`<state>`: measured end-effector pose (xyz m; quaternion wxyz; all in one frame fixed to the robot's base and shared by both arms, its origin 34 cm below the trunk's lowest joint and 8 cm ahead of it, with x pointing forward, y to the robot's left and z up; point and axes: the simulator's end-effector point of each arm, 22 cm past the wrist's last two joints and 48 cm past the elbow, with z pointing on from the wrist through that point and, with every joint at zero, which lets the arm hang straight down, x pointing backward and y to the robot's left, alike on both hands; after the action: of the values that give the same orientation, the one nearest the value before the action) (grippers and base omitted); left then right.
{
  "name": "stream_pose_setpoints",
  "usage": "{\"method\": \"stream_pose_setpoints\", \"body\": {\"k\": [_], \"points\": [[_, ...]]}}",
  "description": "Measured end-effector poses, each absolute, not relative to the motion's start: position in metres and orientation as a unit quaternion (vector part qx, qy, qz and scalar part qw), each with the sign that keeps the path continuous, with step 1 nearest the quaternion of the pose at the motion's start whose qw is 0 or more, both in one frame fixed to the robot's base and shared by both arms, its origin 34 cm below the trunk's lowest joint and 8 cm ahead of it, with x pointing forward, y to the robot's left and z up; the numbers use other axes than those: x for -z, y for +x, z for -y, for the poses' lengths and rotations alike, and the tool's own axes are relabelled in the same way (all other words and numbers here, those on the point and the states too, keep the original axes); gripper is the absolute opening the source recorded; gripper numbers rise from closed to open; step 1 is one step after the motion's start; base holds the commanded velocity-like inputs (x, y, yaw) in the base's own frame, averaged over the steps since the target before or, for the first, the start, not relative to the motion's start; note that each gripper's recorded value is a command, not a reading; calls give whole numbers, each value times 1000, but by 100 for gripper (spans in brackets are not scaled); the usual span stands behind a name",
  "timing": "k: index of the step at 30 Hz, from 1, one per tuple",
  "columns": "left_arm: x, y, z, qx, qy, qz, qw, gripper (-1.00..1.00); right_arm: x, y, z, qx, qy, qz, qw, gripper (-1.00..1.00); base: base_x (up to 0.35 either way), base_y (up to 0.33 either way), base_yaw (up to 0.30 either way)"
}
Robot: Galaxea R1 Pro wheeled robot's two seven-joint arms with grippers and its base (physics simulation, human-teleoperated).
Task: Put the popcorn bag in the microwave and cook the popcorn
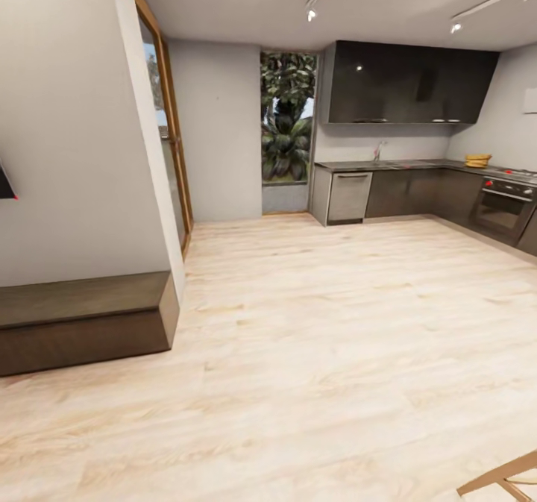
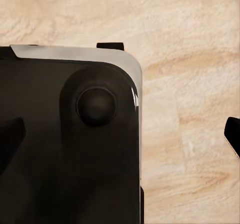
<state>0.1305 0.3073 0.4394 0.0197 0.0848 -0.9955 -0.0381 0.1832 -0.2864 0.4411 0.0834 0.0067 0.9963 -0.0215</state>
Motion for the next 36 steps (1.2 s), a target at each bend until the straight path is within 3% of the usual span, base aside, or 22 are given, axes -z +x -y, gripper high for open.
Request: {"method": "stream_pose_setpoints", "body": {"k": [36], "points": [[-439, 130, -307, 38, 85, 995, 20, 100, -441, 183, 286, 21, 6, -996, 84, 100, 336, 0, 0]]}}
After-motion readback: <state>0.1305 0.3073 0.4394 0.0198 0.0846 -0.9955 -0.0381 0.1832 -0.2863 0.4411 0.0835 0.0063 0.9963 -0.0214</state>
